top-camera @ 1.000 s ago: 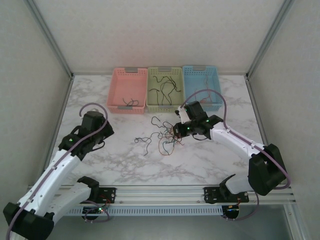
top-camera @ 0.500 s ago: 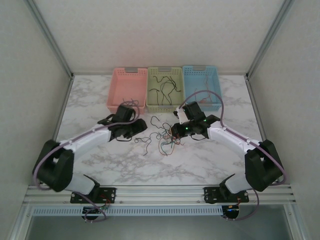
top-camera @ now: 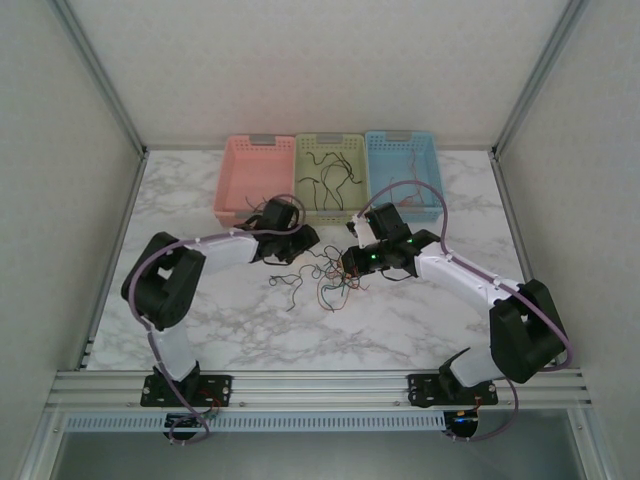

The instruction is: Untangle the cables

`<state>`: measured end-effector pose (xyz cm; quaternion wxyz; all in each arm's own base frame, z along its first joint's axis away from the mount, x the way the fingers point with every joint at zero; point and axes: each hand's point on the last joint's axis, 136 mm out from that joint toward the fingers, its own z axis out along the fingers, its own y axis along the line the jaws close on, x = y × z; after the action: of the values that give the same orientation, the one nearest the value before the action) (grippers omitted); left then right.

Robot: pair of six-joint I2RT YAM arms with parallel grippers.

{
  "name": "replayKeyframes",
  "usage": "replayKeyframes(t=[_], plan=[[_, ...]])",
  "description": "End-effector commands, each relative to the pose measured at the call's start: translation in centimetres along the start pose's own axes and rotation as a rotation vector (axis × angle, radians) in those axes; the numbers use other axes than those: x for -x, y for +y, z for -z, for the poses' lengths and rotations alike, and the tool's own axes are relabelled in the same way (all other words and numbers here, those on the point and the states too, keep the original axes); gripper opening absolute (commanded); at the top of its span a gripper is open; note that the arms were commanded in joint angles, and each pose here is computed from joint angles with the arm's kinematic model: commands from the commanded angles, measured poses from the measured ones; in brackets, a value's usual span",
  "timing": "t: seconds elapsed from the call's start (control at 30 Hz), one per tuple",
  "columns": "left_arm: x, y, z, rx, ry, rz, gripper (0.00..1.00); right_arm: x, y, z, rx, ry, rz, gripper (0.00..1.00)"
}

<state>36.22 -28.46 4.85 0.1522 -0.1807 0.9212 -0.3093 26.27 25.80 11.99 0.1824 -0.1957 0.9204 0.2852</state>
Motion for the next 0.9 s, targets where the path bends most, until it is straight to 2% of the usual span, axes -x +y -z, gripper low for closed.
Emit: replayKeyframes(t=[0.0, 0.2, 0.3, 0.43, 0.5, 0.57, 0.63, 0.7, 0.87], plan=[[-0.7, -1.1, -1.3, -0.029, 0.026, 0.015, 0.46, -0.3, 0.3, 0.2, 0.016, 0.007, -0.003, 0.04], [-1.3, -0.8, -1.6, -0.017, 0.028, 0.011, 0.33, -0.4, 0.3, 0.5, 0.009, 0.003, 0.001, 0.04], [-1.4, -0.6, -1.3, -0.014, 0.021, 0.006, 0.21, -0.5, 0.2, 0.5, 0.010, 0.001, -0.004, 0.04], [-0.9, -1.3, 0.2, -0.022, -0.008, -0.014, 0.00, -0.6, 0.2, 0.6, 0.009, -0.001, -0.007, 0.05], [-0.5, -1.8, 1.6, -0.028, -0.040, -0.035, 0.00, -0.7, 0.2, 0.7, 0.006, -0.001, -0.007, 0.06], [-0.1, -2.5, 3.3, -0.034, -0.072, -0.066, 0.00, -0.7, 0.3, 0.8, 0.014, -0.009, -0.003, 0.13], [0.2, -3.4, 5.3, -0.045, -0.099, -0.104, 0.00, -0.6, 0.7, 1.1, 0.032, -0.020, 0.004, 0.30], [0.3, -3.8, 7.3, -0.047, -0.121, -0.124, 0.00, -0.3, 1.2, 1.5, 0.058, -0.046, 0.017, 0.40], [-0.1, -5.1, 11.9, -0.102, -0.147, -0.163, 0.00, 0.7, 3.1, 3.2, 0.136, -0.134, 0.058, 0.48]])
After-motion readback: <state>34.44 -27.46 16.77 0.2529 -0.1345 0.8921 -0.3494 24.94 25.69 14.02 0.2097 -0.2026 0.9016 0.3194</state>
